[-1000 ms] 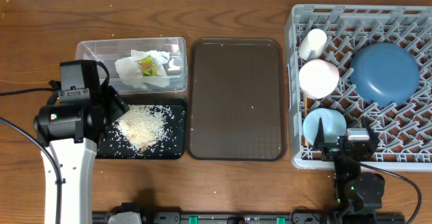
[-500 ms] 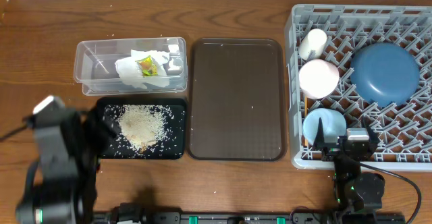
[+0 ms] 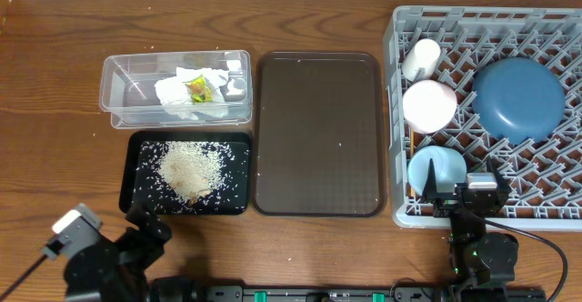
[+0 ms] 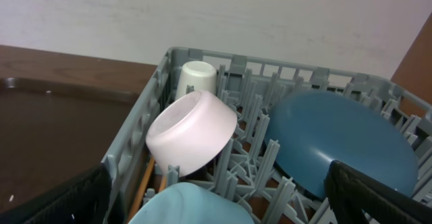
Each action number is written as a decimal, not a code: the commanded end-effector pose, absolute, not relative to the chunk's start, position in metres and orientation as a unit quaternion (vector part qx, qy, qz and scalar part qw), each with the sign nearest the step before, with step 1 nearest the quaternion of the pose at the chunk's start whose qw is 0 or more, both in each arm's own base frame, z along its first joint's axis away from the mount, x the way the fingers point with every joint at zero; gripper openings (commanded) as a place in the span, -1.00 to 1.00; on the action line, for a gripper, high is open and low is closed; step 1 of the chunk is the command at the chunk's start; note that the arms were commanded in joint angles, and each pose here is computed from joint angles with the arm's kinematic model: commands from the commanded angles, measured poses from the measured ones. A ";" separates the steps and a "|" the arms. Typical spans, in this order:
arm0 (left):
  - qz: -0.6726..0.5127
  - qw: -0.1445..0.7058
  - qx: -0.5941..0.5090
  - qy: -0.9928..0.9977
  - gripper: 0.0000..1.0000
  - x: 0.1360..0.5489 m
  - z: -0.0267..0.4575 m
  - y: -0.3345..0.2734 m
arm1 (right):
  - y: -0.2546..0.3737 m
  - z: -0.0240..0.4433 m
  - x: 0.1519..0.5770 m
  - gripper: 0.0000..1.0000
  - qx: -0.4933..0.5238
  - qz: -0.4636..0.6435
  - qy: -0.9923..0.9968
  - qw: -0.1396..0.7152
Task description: Sort waste into correct bins and load items into the dishwasher rack
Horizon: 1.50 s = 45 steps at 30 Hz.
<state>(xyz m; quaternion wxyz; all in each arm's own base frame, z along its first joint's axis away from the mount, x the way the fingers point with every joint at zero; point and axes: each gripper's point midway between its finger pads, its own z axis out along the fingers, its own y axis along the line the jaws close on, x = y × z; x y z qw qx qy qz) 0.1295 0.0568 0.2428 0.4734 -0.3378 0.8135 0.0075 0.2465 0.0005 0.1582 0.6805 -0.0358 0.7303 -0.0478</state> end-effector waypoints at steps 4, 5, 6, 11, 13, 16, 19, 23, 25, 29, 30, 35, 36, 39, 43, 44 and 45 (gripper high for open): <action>-0.014 0.460 -0.368 0.808 0.82 0.127 0.200 0.054 | -0.002 0.158 0.246 0.99 -0.035 -0.053 0.730 0.681; -0.018 0.465 -0.373 0.803 0.82 0.129 0.196 0.054 | -0.002 0.158 0.246 0.98 -0.035 -0.053 0.730 0.681; -0.024 0.472 -0.377 0.796 0.82 0.132 0.194 0.055 | -0.002 0.158 0.246 0.98 -0.035 -0.053 0.730 0.681; -0.064 0.544 -0.371 0.750 0.82 0.156 0.200 0.054 | -0.002 0.158 0.246 0.98 -0.035 -0.053 0.730 0.681; -0.084 0.581 -0.358 0.726 0.82 0.166 0.208 0.052 | -0.002 0.158 0.246 0.99 -0.035 -0.053 0.730 0.681; -0.112 0.613 -0.337 0.706 0.82 0.184 0.220 0.046 | -0.002 0.158 0.246 0.99 -0.035 -0.053 0.730 0.681; -0.136 0.651 -0.318 0.676 0.83 0.198 0.235 0.042 | -0.002 0.158 0.246 0.98 -0.035 -0.053 0.730 0.681; -0.163 0.698 -0.296 0.631 0.83 0.214 0.252 0.038 | -0.002 0.158 0.246 0.98 -0.035 -0.053 0.730 0.681; -0.174 0.716 -0.288 0.611 0.82 0.221 0.253 0.037 | -0.002 0.158 0.246 0.99 -0.035 -0.053 0.730 0.681; -0.184 0.724 -0.279 0.604 0.82 0.230 0.239 0.033 | -0.002 0.158 0.246 0.99 -0.035 -0.053 0.730 0.681; -0.185 0.722 -0.278 0.606 0.82 0.233 0.233 0.032 | -0.002 0.158 0.246 0.98 -0.035 -0.053 0.730 0.681; -0.180 0.701 -0.274 0.634 0.83 0.241 0.198 0.028 | -0.002 0.158 0.246 0.99 -0.035 -0.053 0.730 0.681; -0.176 0.698 -0.271 0.640 0.82 0.242 0.192 0.027 | -0.002 0.158 0.246 0.99 -0.035 -0.053 0.730 0.681; -0.162 0.688 -0.265 0.656 0.82 0.245 0.175 0.027 | -0.002 0.158 0.246 0.99 -0.035 -0.053 0.730 0.681; -0.123 0.667 -0.243 0.693 0.82 0.244 0.155 0.027 | -0.002 0.158 0.246 0.99 -0.035 -0.053 0.730 0.681; -0.114 0.666 -0.235 0.699 0.82 0.244 0.153 0.027 | -0.002 0.158 0.246 0.98 -0.035 -0.053 0.730 0.681; -0.104 0.664 -0.226 0.705 0.83 0.244 0.151 0.027 | -0.002 0.158 0.246 0.99 -0.035 -0.053 0.730 0.681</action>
